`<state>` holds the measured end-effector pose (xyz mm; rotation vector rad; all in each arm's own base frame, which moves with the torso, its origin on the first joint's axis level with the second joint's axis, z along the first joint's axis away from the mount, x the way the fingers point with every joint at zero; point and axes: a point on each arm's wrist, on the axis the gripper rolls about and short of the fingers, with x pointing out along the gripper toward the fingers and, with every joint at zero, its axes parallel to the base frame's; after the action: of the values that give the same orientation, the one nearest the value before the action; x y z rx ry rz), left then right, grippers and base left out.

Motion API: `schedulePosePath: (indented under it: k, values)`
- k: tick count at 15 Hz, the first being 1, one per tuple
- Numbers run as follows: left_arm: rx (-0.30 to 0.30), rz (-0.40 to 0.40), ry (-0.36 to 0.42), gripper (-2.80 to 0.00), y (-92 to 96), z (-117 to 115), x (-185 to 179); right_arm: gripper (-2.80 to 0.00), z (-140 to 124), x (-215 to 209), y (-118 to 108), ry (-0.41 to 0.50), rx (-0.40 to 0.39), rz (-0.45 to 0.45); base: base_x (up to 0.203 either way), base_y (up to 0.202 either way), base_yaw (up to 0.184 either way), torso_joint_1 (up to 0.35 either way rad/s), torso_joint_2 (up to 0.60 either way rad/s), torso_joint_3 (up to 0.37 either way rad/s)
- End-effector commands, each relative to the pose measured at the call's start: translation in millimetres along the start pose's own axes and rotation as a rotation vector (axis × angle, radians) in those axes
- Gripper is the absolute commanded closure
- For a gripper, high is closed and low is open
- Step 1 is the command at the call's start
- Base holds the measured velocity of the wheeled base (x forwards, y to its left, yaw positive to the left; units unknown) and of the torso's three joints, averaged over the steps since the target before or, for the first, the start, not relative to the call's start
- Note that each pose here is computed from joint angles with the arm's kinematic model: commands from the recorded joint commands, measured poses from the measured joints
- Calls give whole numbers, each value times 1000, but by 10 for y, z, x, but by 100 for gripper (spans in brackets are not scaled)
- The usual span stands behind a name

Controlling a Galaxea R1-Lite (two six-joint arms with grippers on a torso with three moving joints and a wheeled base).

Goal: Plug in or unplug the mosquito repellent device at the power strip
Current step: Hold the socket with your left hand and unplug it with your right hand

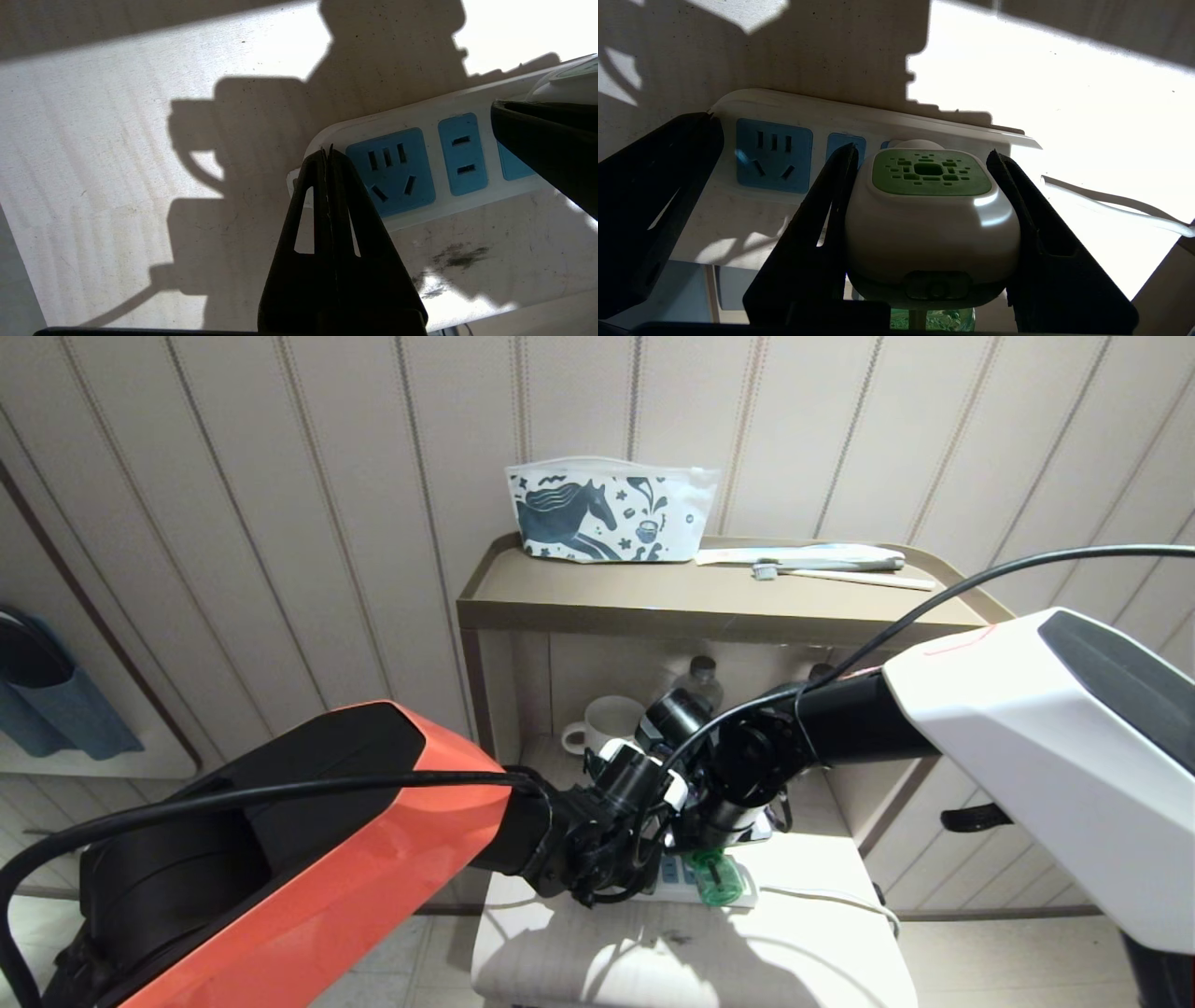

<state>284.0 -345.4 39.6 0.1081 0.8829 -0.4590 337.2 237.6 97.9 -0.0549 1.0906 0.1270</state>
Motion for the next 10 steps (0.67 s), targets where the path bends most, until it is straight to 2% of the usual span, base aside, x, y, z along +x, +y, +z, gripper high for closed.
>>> schedulePosePath:
  k: [1,6,10]
  values:
    - [0,-3,-3,0,-12,7,-18,0,11,-111,28,-22,14,18,0,0,0,0,0,0]
    - [3,-1,3,0,-13,-12,-10,0,30,-273,213,-71,4,53,0,0,0,0,0,0]
    - [0,-2,-2,0,-19,0,-5,0,16,-265,206,-65,1,45,0,0,0,0,0,0]
